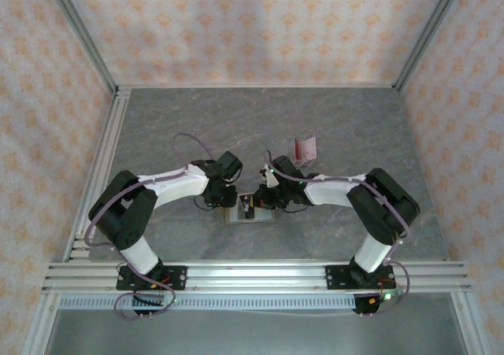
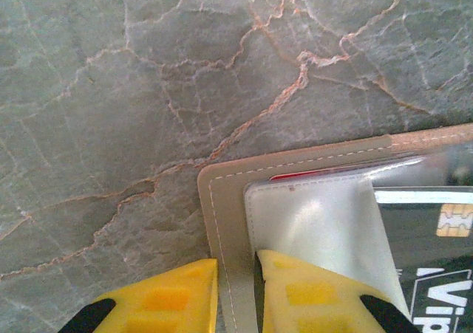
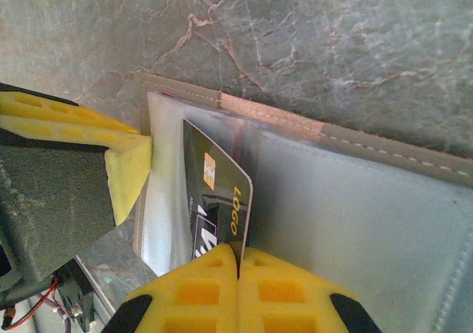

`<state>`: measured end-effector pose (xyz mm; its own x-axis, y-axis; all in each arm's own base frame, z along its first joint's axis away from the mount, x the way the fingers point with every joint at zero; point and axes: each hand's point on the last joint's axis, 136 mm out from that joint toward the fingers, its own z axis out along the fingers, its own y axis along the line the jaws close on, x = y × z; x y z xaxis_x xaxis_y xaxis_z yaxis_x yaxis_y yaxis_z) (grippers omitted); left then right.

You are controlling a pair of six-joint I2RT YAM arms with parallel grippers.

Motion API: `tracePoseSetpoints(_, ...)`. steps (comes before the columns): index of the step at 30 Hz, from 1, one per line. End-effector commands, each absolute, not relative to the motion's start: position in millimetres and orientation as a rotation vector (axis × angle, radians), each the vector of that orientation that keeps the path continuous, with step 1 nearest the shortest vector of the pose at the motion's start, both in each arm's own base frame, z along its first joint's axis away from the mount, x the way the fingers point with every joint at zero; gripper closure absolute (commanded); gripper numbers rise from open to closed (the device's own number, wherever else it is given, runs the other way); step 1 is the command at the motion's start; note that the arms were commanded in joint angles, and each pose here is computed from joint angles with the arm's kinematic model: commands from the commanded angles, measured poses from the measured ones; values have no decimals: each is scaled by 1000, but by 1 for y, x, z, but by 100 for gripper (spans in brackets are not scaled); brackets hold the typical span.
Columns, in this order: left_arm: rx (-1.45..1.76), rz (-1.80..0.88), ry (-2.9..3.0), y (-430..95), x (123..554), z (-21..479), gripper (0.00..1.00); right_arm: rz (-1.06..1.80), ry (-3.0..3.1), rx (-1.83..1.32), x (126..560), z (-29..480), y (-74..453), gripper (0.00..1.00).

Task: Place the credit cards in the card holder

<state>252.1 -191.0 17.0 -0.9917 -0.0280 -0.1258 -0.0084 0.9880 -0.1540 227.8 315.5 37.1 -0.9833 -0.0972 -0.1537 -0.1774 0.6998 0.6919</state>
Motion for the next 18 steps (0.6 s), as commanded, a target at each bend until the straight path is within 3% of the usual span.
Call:
tracePoseSetpoints(1,-22,-103,3070,-176,237,-5,79,1119,2895,-291,212,23,313,100)
tracePoseSetpoints(18,-13,-112,3070,-178,236,-6,79,1158,2910,-325,216,27,325,100)
